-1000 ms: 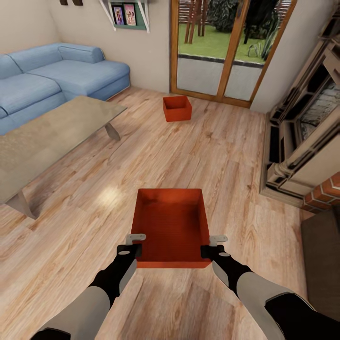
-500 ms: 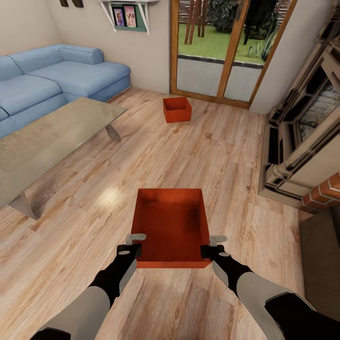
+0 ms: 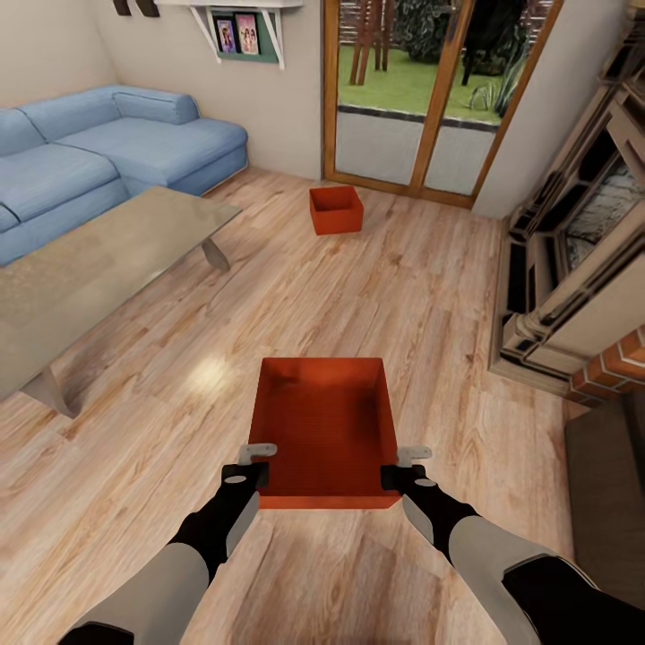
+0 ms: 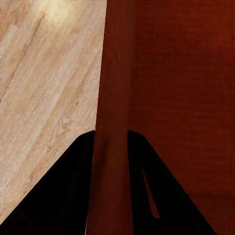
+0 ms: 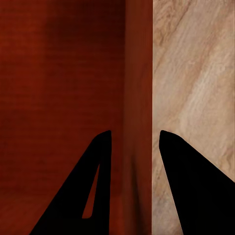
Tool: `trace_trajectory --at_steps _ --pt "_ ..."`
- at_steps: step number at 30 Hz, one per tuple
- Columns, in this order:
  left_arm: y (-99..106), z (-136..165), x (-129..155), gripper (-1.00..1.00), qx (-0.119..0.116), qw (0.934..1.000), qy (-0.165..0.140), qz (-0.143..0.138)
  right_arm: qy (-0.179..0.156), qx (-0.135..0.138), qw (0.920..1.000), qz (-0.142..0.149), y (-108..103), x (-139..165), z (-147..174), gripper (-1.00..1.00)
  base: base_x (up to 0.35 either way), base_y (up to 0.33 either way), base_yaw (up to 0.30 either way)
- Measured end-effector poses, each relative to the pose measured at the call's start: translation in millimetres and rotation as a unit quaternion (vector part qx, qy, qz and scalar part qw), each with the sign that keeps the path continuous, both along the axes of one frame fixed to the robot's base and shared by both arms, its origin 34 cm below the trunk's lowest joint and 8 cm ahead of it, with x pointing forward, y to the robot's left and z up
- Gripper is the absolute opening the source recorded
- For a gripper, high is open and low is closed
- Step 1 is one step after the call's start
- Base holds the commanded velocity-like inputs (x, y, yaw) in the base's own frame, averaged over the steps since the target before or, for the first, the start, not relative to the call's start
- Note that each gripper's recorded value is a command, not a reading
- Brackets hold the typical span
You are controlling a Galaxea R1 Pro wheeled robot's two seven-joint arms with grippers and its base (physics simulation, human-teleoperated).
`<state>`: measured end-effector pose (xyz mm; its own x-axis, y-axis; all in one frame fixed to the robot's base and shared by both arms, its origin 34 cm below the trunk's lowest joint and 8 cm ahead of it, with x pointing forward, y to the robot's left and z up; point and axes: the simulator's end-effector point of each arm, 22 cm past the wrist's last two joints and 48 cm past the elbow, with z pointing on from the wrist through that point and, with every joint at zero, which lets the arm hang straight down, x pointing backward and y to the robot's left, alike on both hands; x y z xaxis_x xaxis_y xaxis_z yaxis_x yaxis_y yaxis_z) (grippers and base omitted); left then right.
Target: Move the two storage containers from the living room to the garage. In the garage, place one container on the floor and stack the other container on top of it (either order is fine).
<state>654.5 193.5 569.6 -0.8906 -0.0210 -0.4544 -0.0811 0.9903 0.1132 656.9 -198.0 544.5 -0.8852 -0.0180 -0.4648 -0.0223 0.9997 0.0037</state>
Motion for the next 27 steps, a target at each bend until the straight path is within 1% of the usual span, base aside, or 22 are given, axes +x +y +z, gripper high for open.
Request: trace_trajectory --at_steps 27 --pt "0 32 -5 -1.0 0.001 1.0 0.0 -0.001 0.0 0.0 1.0 0.0 0 -6 32 -1.0 0.0 0.0 0.0"
